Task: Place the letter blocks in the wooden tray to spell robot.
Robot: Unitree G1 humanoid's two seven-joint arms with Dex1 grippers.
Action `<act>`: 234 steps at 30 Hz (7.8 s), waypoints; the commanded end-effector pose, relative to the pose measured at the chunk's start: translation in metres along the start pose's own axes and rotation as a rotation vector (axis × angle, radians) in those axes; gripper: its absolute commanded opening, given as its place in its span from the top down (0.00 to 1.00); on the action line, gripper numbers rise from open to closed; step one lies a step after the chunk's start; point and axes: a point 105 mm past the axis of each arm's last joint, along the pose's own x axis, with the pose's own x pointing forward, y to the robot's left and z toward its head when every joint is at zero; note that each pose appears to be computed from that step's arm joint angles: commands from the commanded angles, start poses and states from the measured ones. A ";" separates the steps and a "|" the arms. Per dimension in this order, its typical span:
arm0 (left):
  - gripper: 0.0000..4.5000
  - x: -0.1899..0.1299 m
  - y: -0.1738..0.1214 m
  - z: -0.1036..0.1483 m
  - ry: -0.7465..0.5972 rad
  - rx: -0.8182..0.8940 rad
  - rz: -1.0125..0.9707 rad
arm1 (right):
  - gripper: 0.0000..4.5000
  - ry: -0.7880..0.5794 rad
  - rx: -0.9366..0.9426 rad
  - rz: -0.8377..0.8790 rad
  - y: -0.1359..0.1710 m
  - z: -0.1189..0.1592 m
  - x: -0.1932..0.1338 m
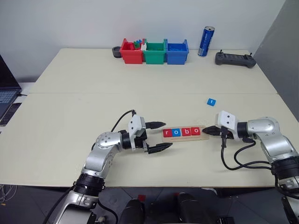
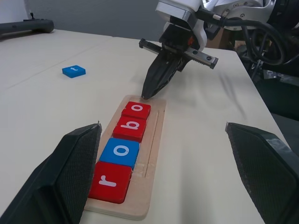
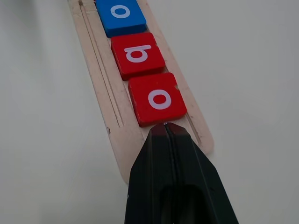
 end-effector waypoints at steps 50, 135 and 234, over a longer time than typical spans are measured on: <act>0.00 0.006 0.005 0.013 -0.030 0.041 -0.018 | 0.01 -0.105 0.377 -0.697 -0.138 0.016 -0.043; 0.00 0.002 -0.002 0.011 -0.028 0.029 -0.011 | 0.68 0.162 0.954 -0.883 0.024 -0.004 -0.056; 0.00 0.006 -0.001 0.013 -0.034 0.034 -0.019 | 0.67 -0.032 -0.121 0.117 -0.022 0.019 -0.009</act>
